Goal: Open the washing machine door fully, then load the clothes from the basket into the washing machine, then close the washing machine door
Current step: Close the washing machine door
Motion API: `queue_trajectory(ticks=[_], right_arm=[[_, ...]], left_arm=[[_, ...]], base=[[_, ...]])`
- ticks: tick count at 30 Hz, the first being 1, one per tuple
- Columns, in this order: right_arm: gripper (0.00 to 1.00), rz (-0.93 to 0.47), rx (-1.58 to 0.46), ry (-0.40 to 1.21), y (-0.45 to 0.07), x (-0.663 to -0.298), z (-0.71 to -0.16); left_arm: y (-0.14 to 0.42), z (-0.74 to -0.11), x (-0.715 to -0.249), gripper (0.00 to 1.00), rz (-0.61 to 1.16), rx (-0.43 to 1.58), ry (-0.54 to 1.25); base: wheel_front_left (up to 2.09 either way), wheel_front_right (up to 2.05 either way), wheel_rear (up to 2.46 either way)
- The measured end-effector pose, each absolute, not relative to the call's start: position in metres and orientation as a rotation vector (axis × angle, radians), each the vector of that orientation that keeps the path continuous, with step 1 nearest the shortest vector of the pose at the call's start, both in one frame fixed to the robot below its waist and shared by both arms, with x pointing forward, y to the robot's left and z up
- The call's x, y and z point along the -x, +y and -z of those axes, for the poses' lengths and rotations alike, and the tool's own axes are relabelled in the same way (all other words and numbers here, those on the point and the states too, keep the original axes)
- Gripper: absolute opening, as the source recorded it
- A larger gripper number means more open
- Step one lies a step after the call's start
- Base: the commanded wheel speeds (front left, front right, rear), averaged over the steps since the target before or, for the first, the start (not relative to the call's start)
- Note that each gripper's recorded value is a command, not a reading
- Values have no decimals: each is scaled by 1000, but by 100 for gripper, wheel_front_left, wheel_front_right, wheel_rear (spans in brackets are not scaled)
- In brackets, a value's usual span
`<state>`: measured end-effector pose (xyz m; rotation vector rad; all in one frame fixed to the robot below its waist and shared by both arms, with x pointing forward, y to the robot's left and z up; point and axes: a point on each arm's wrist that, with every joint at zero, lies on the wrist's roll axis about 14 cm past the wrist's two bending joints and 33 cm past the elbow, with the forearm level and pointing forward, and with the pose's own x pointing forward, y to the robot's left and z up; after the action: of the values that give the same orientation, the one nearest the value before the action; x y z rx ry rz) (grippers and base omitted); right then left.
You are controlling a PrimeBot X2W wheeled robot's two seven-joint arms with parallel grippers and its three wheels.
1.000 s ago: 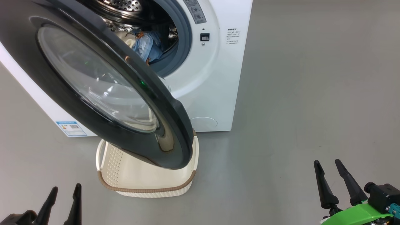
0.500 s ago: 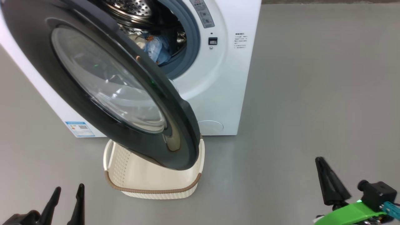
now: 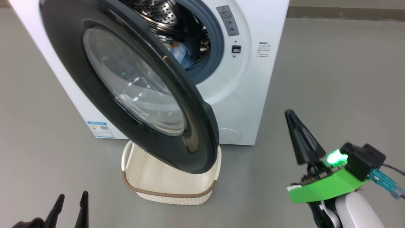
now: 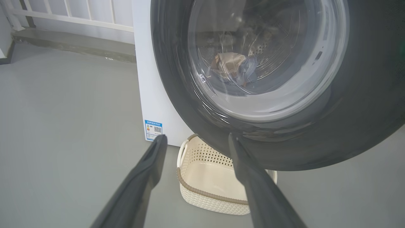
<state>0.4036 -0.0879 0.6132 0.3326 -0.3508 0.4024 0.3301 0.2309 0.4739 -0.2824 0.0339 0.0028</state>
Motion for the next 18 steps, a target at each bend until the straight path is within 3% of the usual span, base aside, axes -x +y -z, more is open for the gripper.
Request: queue_trajectory(ticks=[9,18], right_arm=[[0,-610,-395,-488,-27,-386,-668],[0,-795,-430,-425,32,-368,-659]], left_arm=[[240,-479,-320,100,-37,279,10],[248,-478,-313,100,-73,282,9]], base=[[0,0,0],[0,0,0]])
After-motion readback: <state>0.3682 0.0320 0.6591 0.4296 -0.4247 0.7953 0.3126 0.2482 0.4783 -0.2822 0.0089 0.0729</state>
